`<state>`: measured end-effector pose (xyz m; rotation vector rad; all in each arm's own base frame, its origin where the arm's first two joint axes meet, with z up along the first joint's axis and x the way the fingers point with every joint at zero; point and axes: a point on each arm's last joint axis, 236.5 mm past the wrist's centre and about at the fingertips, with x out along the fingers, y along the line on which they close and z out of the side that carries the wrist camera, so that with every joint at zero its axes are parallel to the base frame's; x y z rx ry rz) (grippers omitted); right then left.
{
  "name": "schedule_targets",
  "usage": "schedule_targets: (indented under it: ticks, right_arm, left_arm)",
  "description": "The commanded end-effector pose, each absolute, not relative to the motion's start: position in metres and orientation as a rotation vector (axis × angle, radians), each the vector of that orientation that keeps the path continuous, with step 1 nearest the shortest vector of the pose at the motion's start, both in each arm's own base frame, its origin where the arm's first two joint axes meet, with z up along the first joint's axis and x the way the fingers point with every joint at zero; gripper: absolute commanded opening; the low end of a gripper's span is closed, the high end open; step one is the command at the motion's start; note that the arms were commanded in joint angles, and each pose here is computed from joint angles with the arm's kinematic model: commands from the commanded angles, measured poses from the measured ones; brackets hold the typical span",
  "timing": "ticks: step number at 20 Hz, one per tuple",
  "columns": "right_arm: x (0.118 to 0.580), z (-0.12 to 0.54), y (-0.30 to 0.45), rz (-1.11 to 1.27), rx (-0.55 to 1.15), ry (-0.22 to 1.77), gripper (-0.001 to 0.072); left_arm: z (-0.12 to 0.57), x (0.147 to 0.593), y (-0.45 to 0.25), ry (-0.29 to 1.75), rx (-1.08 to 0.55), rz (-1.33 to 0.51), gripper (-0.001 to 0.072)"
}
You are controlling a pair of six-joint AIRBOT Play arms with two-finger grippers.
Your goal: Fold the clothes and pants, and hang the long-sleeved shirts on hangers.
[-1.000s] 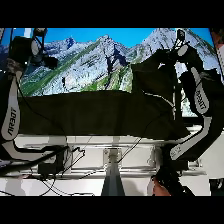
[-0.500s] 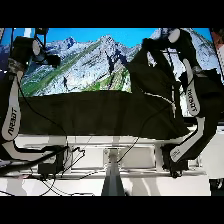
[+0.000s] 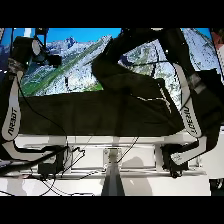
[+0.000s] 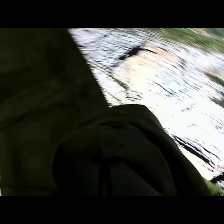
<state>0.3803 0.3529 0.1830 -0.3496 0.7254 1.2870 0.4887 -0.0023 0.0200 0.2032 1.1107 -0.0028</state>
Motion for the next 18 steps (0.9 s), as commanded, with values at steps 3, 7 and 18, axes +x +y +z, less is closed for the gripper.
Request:
schedule_targets:
  ticks: [3, 7, 18]
  right_arm:
    - [0.407, 0.187, 0.313, 1.104, -0.445, 0.713, 0.0029]
    - [0.526, 0.176, 0.212, 0.551, -0.239, 0.666, 0.0029]
    - [0.536, 0.165, 0.161, 0.475, -0.092, 0.732, 0.0029]
  left_arm:
    - [0.019, 0.488, -0.01, 1.115, 0.161, -0.021, 0.0473]
    - [0.017, 0.486, -0.041, 1.121, 0.023, -0.094, 0.0473]
    - [0.028, 0.496, -0.053, 1.063, -0.091, -0.128, 0.0473]
